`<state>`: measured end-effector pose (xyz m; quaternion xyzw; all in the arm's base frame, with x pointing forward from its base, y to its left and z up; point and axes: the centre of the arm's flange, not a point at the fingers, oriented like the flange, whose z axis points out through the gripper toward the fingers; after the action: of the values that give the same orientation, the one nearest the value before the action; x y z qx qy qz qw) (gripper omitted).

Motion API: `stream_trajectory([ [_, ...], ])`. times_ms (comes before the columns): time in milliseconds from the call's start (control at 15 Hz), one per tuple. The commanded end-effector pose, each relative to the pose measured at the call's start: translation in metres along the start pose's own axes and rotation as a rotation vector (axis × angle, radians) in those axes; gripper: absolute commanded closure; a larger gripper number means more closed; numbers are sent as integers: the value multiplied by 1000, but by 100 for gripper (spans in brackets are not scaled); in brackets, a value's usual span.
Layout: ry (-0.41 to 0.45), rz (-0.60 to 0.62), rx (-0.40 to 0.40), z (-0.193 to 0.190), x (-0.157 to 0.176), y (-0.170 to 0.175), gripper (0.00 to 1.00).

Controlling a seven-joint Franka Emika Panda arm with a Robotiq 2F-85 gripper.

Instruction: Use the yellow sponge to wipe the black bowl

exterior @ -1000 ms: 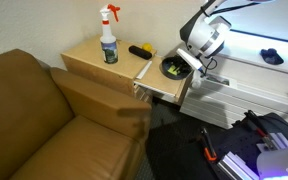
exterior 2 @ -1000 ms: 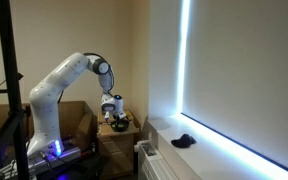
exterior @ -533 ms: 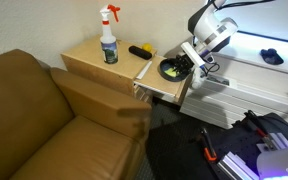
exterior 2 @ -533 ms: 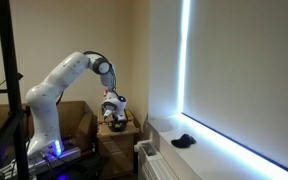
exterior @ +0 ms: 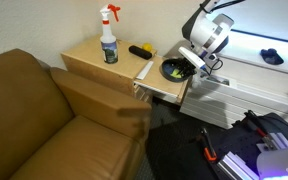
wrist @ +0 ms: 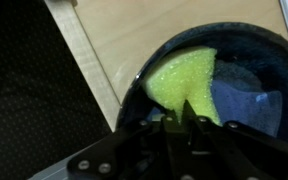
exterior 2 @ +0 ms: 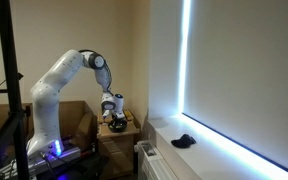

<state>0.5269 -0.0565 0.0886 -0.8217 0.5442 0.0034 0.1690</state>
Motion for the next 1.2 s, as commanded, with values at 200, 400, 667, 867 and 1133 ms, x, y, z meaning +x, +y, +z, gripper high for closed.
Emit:
stream_trajectory([
  [200,261,-115,-231,-15,-12,-13,97],
  [400,390,-192,-316,-17,-9,-17,97],
  [667,445,-256,-363,-9,-10,-17,97],
  [867,322,-215,-299,-8,-11,-17,97],
  [1133,172,-133,-196,-14,-9,-22,97],
])
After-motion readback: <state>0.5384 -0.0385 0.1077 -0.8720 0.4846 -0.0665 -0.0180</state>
